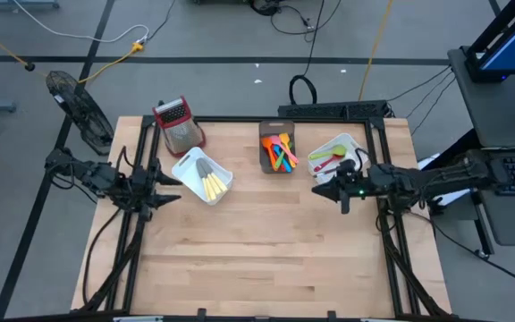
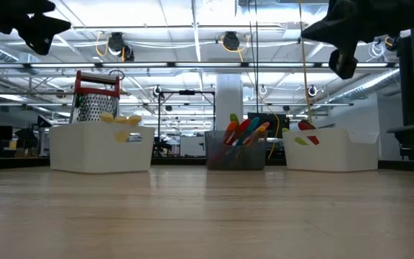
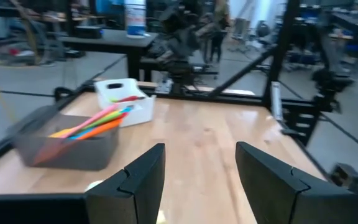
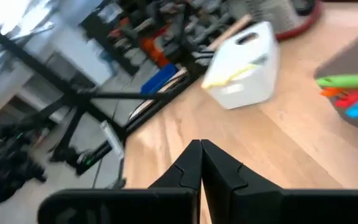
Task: Pick & Place Kitchen Items
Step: Return to Home Position
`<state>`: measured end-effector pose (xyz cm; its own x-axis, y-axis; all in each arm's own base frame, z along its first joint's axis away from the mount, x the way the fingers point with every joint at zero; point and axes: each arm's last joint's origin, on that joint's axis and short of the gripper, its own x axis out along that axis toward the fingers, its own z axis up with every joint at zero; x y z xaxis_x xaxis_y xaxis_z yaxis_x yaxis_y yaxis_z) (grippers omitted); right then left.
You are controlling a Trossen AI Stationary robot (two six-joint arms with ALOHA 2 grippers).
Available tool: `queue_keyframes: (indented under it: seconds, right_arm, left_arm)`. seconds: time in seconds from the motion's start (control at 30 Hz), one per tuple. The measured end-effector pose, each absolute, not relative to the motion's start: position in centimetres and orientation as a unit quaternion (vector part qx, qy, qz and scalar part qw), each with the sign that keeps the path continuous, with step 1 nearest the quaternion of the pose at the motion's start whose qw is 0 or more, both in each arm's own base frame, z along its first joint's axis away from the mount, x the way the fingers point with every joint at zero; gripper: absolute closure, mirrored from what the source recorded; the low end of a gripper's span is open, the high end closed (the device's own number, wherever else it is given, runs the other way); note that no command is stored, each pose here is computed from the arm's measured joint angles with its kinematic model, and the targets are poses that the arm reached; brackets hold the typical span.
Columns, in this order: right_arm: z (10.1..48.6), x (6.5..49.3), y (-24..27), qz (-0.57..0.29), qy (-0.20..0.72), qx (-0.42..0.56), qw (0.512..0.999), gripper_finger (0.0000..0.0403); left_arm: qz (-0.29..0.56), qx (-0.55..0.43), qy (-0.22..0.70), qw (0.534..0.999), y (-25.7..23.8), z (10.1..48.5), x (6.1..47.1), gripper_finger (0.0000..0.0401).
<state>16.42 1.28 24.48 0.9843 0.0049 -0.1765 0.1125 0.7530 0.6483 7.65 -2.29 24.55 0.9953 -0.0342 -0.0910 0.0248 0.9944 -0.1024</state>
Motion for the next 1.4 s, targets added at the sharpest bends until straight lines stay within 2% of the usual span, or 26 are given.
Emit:
queue_keyframes:
  seconds: [0.17,0.37,0.6,0.87,1.0,1.27,1.4]
  right_arm:
    - [25.7,15.2,0.2,0.029,0.057,0.309,0.949,0.0403]
    - [26.8,12.3,-0.6,0.015,0.013,0.260,0.966,0.0403]
    - [26.1,9.0,-0.4,0.005,0.036,0.261,0.965,0.0403]
    - [26.1,7.5,-0.4,-0.018,0.015,0.228,0.973,0.0403]
    - [25.5,7.2,-0.4,-0.025,0.040,0.245,0.968,0.0403]
    - [24.8,7.3,-0.4,-0.027,0.051,0.243,0.968,0.0403]
    - [23.2,7.9,-0.5,-0.031,0.062,0.260,0.963,0.0403]
  left_arm:
    - [0.023,-0.048,0.043,0.998,-2.1,24.6,7.6,0.0201]
    - [0.037,-0.049,0.042,0.997,-2.0,24.6,7.6,0.0201]
    - [0.036,-0.051,0.036,0.997,-2.0,24.7,7.7,0.0201]
    - [0.035,-0.043,0.028,0.998,-2.1,24.6,7.8,0.0201]
    - [0.030,-0.025,0.010,0.999,-2.4,23.1,8.5,0.0201]
    - [0.034,-0.064,-0.005,0.997,-3.0,18.4,9.8,0.0201]
    - [0.045,-0.067,-0.012,0.997,-2.9,17.9,9.8,0.0201]
